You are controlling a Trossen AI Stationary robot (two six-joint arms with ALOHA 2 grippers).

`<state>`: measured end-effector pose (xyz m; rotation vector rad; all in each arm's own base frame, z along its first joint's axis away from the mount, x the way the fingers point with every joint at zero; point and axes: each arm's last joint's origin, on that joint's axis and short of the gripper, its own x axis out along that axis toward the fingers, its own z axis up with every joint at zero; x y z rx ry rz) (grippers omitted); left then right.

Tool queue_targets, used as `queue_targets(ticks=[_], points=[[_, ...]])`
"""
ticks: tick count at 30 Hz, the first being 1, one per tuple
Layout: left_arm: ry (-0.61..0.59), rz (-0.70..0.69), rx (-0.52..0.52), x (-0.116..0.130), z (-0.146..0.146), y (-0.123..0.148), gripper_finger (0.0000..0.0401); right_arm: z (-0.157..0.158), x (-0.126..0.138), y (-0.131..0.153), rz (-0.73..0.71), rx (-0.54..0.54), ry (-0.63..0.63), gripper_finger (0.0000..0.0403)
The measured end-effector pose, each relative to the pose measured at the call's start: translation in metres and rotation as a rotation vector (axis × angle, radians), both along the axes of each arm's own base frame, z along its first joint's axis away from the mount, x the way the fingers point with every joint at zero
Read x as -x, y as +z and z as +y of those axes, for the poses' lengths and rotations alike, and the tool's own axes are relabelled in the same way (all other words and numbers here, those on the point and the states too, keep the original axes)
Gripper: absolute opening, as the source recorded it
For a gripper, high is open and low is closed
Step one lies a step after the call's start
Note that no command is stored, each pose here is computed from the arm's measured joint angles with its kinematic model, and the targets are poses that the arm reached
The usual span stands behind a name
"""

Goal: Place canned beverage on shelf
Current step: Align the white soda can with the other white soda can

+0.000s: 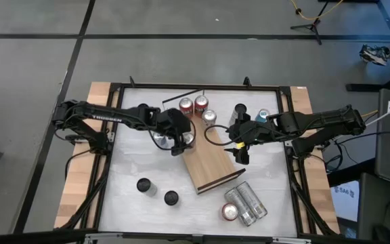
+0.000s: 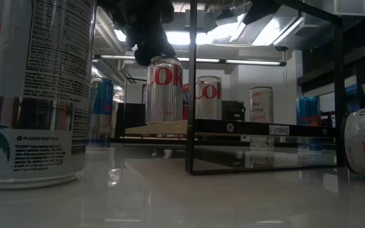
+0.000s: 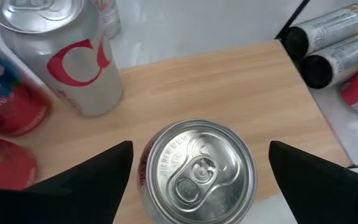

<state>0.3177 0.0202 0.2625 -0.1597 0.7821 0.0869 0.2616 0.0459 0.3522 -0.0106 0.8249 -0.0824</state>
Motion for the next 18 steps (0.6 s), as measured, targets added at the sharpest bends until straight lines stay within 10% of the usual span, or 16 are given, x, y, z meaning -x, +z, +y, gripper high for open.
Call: queue_targets(ticks=[18], points=[[0.059,0.023,-0.189,0.001,-0.030,-0.001,0.0362,0.000,0.000,0.000,0.000,0.000,0.000,0.0337]])
